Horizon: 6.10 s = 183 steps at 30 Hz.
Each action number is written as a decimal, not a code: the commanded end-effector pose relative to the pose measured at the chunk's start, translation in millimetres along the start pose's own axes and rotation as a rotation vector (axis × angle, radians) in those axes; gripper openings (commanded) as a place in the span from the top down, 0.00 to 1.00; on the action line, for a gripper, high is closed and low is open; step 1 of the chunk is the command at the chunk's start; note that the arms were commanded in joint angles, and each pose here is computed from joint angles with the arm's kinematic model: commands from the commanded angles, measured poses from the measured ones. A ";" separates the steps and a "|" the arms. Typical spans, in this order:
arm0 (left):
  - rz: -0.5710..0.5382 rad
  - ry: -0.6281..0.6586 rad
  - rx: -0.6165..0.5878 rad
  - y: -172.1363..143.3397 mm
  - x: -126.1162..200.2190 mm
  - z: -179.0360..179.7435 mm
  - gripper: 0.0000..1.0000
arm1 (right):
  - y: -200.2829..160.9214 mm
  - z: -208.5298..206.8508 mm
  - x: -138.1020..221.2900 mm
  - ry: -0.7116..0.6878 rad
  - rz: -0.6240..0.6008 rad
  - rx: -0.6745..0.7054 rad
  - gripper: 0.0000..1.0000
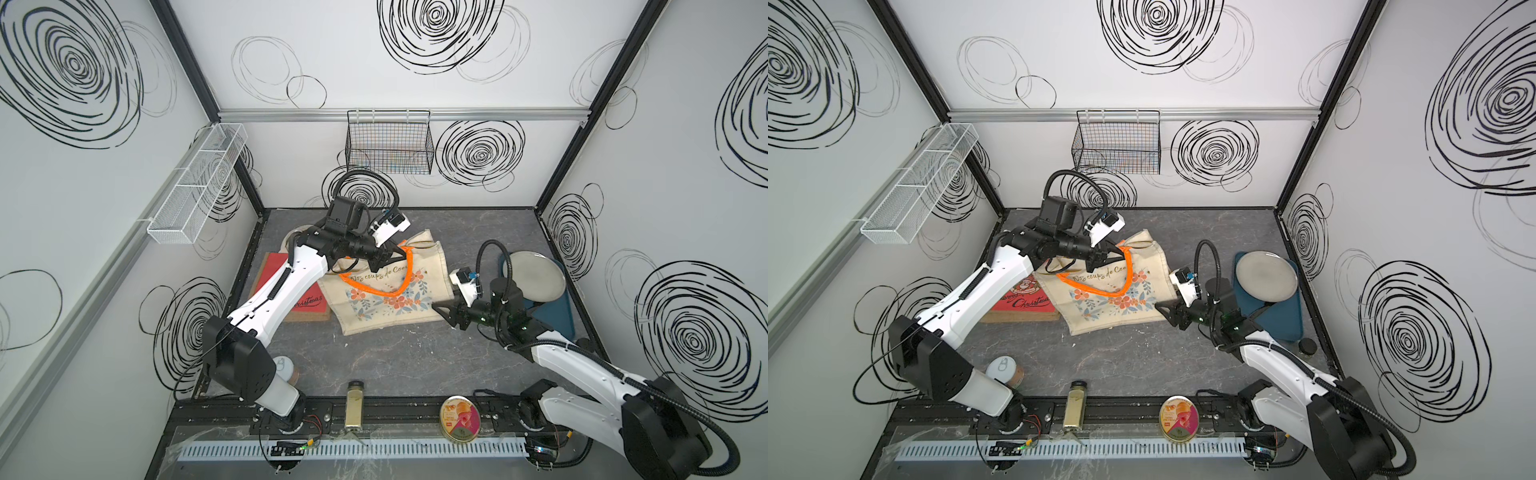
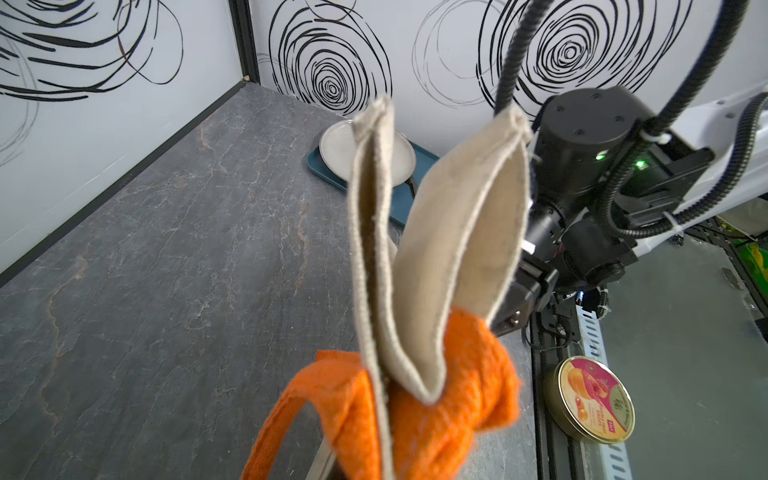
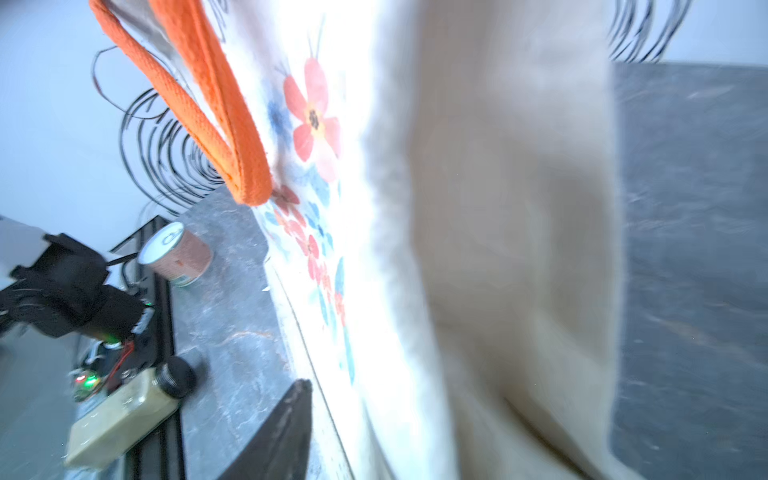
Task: Put away the canvas bag
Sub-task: Press the canvas bag at the center of the board, then place the canvas bag at the center of the board.
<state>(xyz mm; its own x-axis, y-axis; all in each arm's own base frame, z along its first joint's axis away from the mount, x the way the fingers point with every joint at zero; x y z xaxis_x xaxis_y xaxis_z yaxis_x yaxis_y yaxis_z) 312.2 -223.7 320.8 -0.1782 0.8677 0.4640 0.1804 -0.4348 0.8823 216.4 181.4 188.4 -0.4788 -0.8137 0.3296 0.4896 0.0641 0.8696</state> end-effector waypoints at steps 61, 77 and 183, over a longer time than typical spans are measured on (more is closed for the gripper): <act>-0.225 0.142 -0.003 47.7 10.9 -3.6 1.00 | 1.5 -13.6 -29.0 0.009 -0.053 -0.002 0.62; -0.304 0.224 0.066 51.9 11.2 6.7 1.00 | -27.6 -11.7 -35.7 0.032 0.025 -0.058 0.75; -0.114 0.980 1.001 -179.2 -24.9 69.3 1.00 | -26.5 -133.1 -66.4 -0.279 0.474 -0.838 1.00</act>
<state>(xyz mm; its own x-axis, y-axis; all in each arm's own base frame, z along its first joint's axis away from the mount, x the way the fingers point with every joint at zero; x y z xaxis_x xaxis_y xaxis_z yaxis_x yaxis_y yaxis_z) 368.2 -153.2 120.1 -0.7122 0.1982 0.6734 0.6998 0.2756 0.6590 351.9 162.5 89.5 -0.1949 -0.7110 0.6757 0.9802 -0.1650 0.1091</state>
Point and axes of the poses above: each gripper's point midway between its finger pads, its own x axis back along the fingers, its own z axis along the line the jaws close on, y = z × x, the point moved 6 cm from there along x, back along the fingers, and after that the axes turned 7 degrees about -x, right-handed, at the moved point
